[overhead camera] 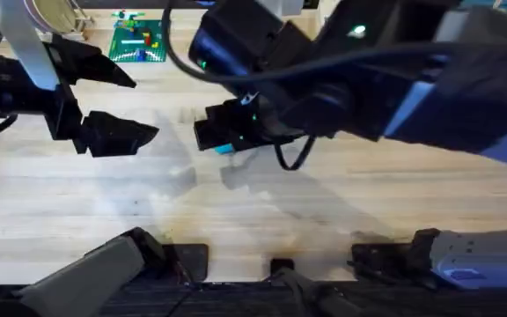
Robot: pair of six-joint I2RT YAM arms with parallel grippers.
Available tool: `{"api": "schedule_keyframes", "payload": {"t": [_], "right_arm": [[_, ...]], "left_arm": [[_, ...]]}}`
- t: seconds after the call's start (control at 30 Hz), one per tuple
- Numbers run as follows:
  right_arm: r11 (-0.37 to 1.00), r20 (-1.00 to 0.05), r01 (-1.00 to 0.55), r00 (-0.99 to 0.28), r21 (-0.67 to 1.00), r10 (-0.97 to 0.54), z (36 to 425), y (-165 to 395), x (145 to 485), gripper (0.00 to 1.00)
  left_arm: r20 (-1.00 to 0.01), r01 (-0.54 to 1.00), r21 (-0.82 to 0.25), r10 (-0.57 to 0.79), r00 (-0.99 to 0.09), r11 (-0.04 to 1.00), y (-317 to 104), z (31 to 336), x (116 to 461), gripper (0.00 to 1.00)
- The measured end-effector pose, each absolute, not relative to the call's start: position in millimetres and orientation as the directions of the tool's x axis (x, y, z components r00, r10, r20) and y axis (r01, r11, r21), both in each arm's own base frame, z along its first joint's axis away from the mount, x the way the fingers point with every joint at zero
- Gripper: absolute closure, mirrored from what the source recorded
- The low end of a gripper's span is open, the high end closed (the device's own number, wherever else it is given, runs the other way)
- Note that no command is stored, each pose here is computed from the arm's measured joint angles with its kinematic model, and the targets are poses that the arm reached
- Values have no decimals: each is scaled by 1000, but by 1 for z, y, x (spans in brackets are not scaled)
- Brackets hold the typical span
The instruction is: Unzip the bag, pick up the pens from the table one at a time and place them inside, then zip the bag closed.
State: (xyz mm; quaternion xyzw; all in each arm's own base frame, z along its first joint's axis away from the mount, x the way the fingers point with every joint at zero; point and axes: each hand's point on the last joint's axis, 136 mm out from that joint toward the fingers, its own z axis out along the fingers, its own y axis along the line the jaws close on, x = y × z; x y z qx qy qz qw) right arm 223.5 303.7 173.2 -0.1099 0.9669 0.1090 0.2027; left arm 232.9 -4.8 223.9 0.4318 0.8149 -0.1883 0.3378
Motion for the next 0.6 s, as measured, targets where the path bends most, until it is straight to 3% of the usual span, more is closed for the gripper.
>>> {"api": "schedule_keyframes", "payload": {"t": [0.6], "right_arm": [[970, -439, -195, -891, 147, -112, 153, 316, 239, 7]], "left_arm": [[-713, 834, -10, 580, -393, 552, -5, 224, 233, 7]]}}
